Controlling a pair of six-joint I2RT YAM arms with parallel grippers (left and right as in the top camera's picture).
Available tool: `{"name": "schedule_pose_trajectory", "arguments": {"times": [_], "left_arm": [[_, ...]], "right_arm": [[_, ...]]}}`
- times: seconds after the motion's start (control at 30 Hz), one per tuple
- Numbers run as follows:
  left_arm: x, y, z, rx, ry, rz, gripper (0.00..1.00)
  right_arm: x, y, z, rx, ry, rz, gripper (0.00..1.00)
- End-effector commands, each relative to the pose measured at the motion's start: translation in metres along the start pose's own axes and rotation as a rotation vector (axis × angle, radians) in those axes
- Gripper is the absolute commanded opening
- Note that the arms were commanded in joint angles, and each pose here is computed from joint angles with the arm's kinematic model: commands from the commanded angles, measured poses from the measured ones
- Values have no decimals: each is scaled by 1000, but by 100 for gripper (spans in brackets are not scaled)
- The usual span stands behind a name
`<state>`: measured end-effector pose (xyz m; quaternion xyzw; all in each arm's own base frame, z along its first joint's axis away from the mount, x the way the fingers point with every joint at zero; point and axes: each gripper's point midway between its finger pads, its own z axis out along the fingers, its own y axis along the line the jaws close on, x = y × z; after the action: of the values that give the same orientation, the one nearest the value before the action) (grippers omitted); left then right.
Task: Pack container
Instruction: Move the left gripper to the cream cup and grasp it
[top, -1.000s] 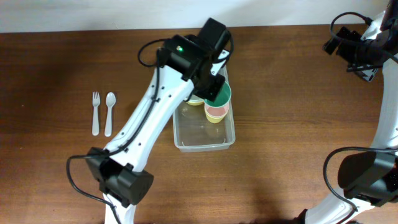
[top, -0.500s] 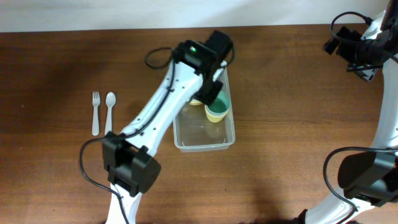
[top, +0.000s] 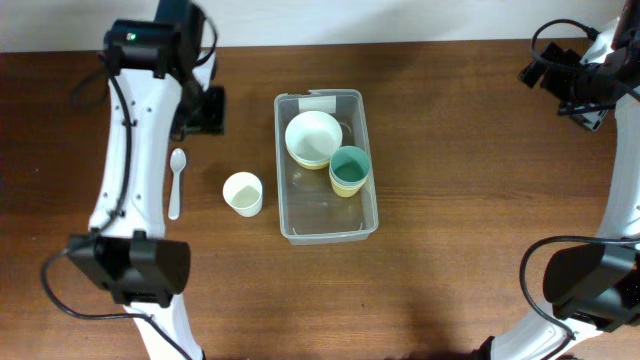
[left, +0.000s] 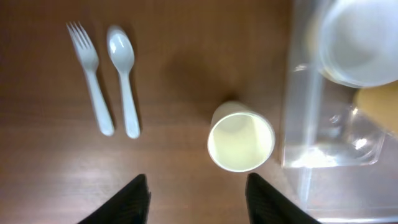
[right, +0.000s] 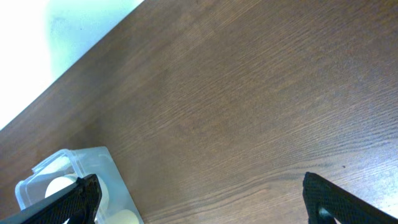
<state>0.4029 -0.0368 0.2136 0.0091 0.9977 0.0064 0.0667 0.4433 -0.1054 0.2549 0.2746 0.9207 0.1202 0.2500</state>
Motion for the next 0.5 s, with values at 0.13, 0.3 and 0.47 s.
{"name": "schedule_pose_trajectory", "arguments": {"times": [0.13,0.3,0.47], "left_arm": [[30,-20,80,156,177,44,49],[38,-20,102,158,202,46,50],[57,-19,124,156,265,42,49]], "right_arm": [[0,0,1,2,0,6,99],[0,0,1,2,0,6,99],[0,0,1,2,0,6,99]]}}
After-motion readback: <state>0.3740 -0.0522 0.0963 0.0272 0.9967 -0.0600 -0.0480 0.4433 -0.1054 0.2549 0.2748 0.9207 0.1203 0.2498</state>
